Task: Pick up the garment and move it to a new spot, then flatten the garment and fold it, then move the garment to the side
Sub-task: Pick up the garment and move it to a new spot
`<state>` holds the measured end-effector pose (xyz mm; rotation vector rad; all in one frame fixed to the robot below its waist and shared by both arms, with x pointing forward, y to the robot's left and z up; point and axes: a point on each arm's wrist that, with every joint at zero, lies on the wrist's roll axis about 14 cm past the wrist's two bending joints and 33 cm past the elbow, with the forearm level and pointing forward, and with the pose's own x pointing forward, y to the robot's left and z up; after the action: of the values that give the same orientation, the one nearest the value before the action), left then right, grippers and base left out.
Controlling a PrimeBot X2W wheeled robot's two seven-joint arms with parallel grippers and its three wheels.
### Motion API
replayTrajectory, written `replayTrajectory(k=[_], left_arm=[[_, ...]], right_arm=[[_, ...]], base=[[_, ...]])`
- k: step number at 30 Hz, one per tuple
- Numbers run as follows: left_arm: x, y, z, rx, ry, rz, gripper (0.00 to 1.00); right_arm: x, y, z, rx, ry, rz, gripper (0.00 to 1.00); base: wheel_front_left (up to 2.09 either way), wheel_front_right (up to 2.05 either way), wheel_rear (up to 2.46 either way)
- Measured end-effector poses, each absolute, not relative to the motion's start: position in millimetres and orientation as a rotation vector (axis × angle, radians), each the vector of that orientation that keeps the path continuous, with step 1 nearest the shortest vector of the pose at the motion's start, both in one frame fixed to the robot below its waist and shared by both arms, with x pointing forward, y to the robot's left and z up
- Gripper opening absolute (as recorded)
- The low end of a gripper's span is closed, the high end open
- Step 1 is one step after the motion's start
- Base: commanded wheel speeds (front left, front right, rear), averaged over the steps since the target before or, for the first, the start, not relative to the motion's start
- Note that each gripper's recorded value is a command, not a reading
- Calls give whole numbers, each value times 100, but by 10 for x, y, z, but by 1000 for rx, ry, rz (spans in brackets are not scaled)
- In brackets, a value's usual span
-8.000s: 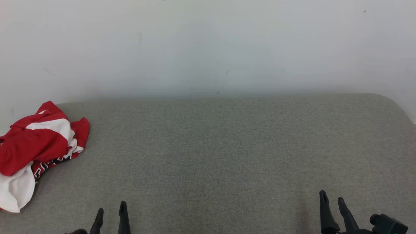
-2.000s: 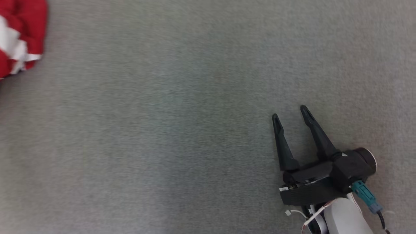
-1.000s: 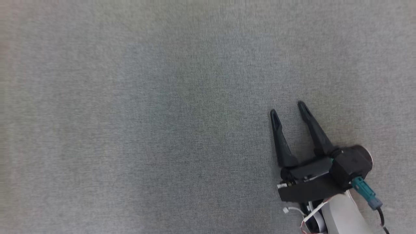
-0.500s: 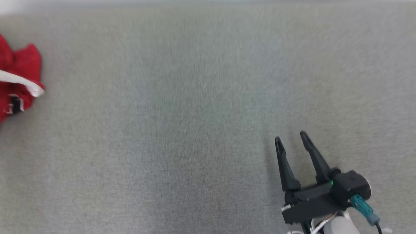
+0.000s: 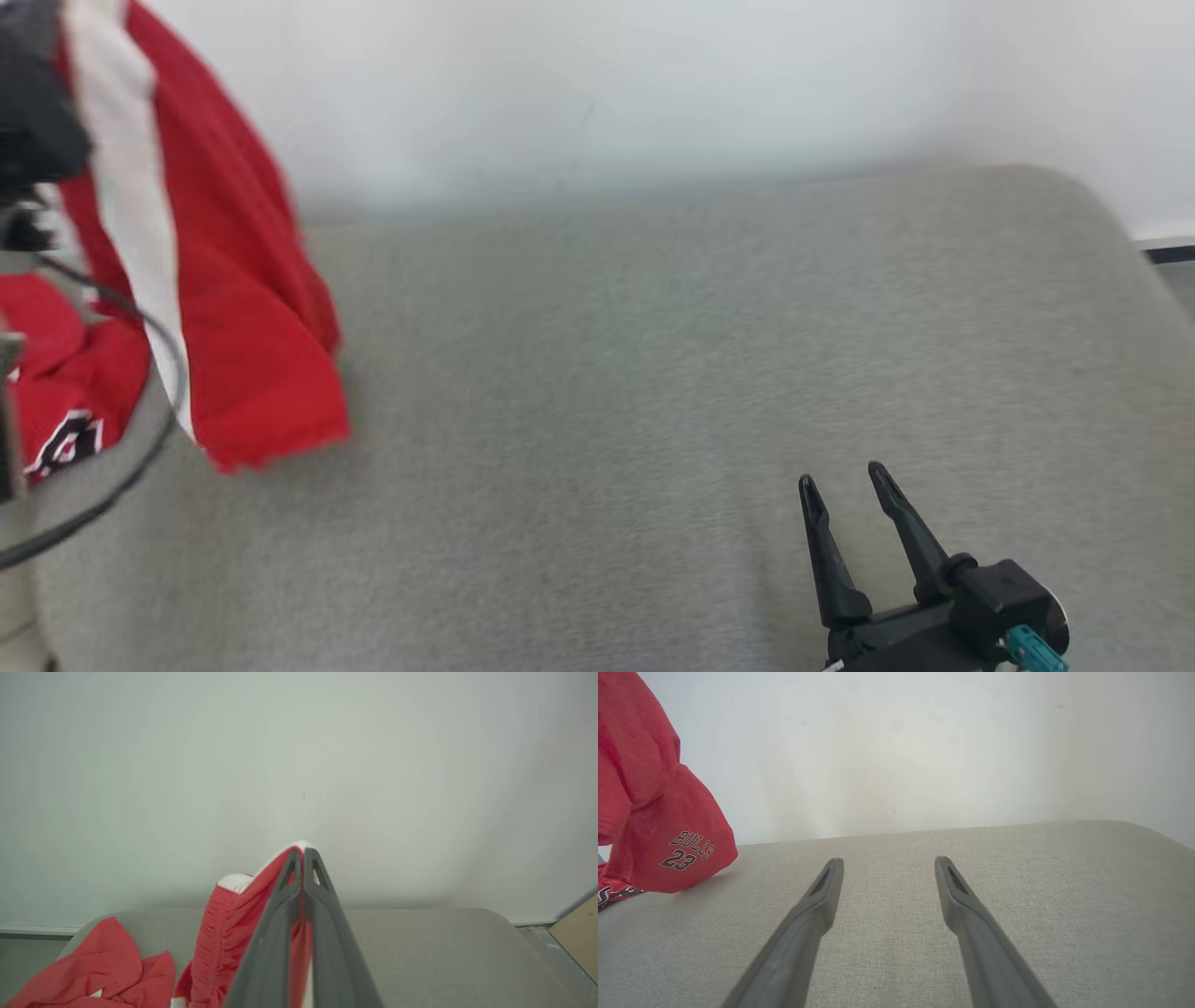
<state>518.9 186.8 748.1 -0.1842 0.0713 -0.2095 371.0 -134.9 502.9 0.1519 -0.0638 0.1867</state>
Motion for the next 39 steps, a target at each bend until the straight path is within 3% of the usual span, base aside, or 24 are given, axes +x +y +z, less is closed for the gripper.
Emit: replayTrajectory(k=[7, 18, 30, 39], left_arm=[[4957, 558, 7736, -156, 29, -543, 0], [4657, -578, 7620, -102, 73, -813, 0], [4682, -694, 6578, -111, 275, -810, 0], [4600, -259, 5383, -235, 378, -589, 0]], right_arm=[[3397, -1725, 5176, 132, -108, 70, 100], [3076, -2098, 5281, 118, -140, -58, 100], [3012, -2181, 5226, 124, -119, -92, 100], [3141, -2027, 5209, 120, -101, -36, 100]], base=[[0, 0, 0], [0, 0, 0], [0, 0, 0], [0, 0, 0]])
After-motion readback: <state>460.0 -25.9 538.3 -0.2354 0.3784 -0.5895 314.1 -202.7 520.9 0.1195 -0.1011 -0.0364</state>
